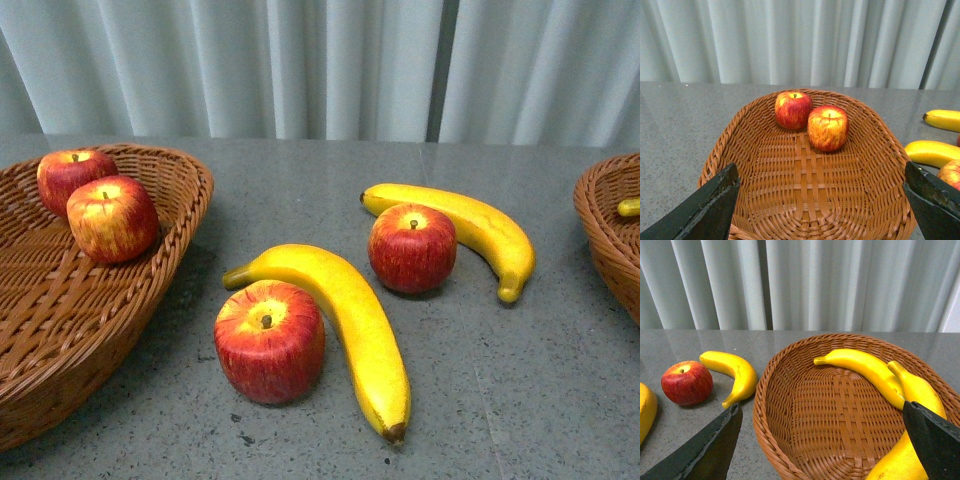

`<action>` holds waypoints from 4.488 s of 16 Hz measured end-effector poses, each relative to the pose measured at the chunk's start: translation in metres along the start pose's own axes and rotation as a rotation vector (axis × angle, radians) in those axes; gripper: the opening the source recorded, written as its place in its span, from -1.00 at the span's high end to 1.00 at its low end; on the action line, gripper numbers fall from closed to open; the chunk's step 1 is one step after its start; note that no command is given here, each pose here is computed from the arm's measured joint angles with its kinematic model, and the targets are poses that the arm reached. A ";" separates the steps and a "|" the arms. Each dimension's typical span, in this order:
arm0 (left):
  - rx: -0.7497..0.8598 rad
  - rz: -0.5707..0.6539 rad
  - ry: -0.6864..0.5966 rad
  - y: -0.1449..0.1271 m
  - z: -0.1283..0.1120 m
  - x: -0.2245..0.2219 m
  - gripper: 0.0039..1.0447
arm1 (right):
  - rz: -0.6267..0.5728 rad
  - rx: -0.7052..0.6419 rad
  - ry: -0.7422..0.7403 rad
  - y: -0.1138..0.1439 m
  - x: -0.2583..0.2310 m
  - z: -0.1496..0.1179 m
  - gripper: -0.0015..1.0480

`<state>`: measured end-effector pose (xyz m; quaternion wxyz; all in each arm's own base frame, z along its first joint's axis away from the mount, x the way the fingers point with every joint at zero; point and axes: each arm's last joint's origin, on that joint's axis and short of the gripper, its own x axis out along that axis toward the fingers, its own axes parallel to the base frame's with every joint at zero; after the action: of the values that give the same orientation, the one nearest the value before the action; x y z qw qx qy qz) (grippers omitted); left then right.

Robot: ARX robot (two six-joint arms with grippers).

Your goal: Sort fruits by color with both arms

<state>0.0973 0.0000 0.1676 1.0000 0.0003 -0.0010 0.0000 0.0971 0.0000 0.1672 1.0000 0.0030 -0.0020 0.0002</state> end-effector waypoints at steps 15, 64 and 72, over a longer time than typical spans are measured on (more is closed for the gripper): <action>-0.015 0.199 0.274 -0.003 0.003 0.003 -0.88 | 0.000 -0.002 0.001 0.000 0.000 0.000 -0.87; 0.171 -0.173 0.187 -0.071 0.100 0.176 -0.27 | -0.001 -0.001 0.000 0.000 0.000 0.000 -0.87; -0.148 0.116 0.427 -0.047 0.044 0.151 -0.87 | -0.001 -0.001 0.000 0.000 0.000 0.000 -0.87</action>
<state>0.2485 -0.0472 0.2115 0.9732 -0.0733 0.2103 0.0573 0.0972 0.0000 0.1672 1.0000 0.0024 -0.0018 -0.0002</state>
